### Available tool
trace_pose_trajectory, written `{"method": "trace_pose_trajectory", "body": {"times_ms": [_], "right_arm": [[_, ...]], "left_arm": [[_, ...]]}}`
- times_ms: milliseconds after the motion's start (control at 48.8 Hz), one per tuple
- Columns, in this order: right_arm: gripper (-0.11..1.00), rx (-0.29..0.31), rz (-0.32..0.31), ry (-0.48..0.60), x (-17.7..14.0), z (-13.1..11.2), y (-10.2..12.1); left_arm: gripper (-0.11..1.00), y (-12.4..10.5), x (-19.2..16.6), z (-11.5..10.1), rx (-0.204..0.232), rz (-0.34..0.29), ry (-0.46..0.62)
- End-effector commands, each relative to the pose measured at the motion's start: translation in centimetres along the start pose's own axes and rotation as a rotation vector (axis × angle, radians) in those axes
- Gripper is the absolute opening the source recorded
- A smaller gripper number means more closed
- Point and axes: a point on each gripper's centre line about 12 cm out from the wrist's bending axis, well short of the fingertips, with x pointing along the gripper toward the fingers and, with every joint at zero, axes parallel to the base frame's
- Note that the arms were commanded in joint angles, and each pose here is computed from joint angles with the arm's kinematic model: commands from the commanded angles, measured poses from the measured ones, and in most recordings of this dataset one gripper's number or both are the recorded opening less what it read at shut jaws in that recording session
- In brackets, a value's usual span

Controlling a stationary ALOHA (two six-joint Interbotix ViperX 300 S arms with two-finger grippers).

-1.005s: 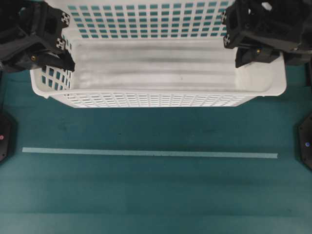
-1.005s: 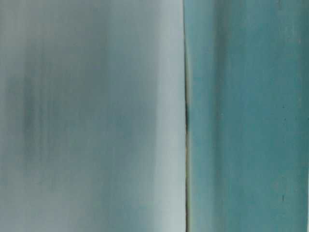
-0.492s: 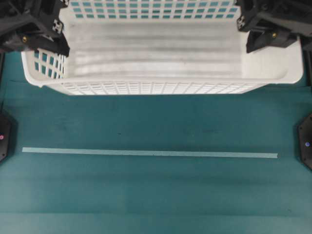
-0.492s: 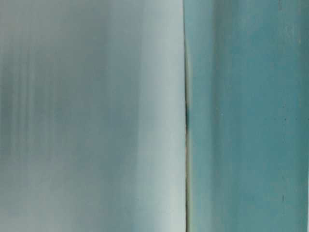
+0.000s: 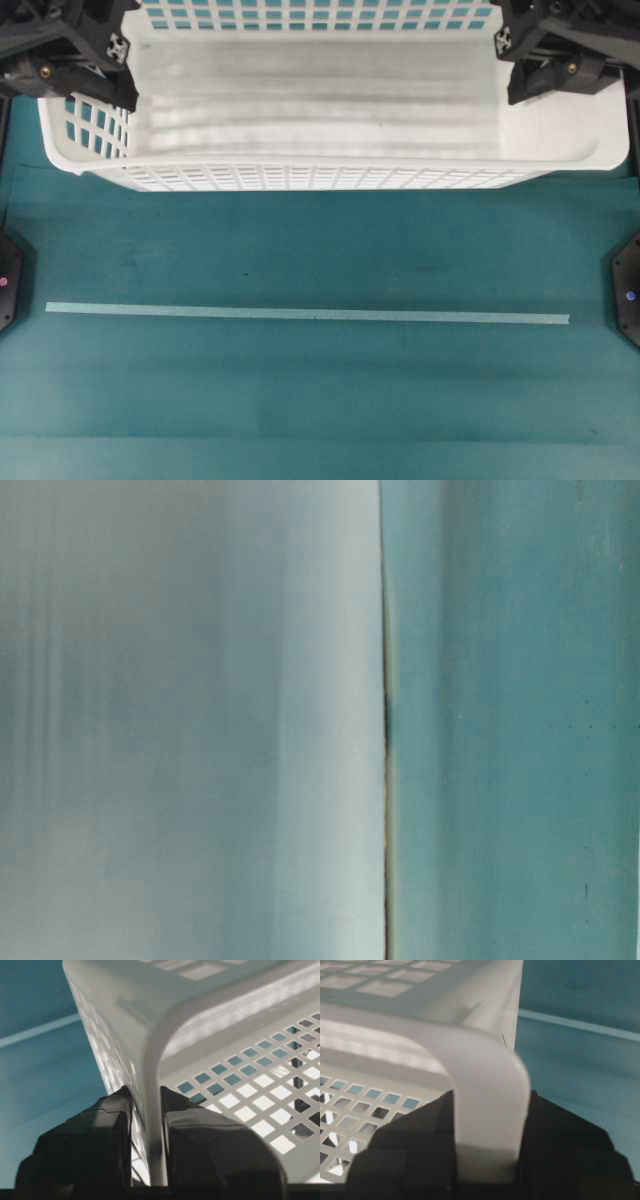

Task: Lift the white basket with both hands.
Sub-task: 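Hold the basket raised with both grippers, then move the held basket forward and lower it onto the table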

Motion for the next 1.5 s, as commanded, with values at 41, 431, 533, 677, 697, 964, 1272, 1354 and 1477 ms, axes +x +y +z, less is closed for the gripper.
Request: {"method": "trace_pose_trajectory", "body": {"times_ms": [41,431,533,677,697,964,1272,1354,1477], "right_arm": [[0.21,-0.074,-0.01,0.015,-0.1,-0.6,0.1],[0.21,-0.1,-0.029,0.015,0.6,-0.6,0.1],[0.21,-0.1,-0.04,0.016,0.9,-0.6,0.0],[0.21,-0.11,-0.072,0.027,1.9,-0.6,-0.1],[0.21,-0.113,-0.078,0.029,2.1,-0.7,-0.2],[0.21,-0.133,-0.114,0.042,7.1,-0.5,-0.5],[0.21,-0.07,-0.029,0.068,13.8,-1.4,-2.5],[0.21,-0.028,-0.037,0.073,15.5,-1.7,-3.6],[0.21,-0.002,-0.042,0.075,17.1,-2.1,-4.5]], "left_arm": [[0.09,-0.1,-1.4,0.0,0.044,-0.046,-0.012],[0.09,-0.3,-1.0,-0.2,0.051,-0.037,-0.005],[0.09,-0.1,-0.4,-0.2,0.062,-0.014,0.003],[0.09,0.6,1.6,-0.4,0.086,0.053,0.025],[0.09,0.7,1.9,-0.5,0.089,0.063,0.029],[0.09,2.0,5.9,-1.0,0.093,0.104,0.045],[0.09,5.4,10.8,-2.1,0.085,0.101,0.041],[0.09,6.4,12.1,-2.2,0.078,0.079,0.029],[0.09,7.6,14.4,-2.3,0.066,0.057,0.015]]}}
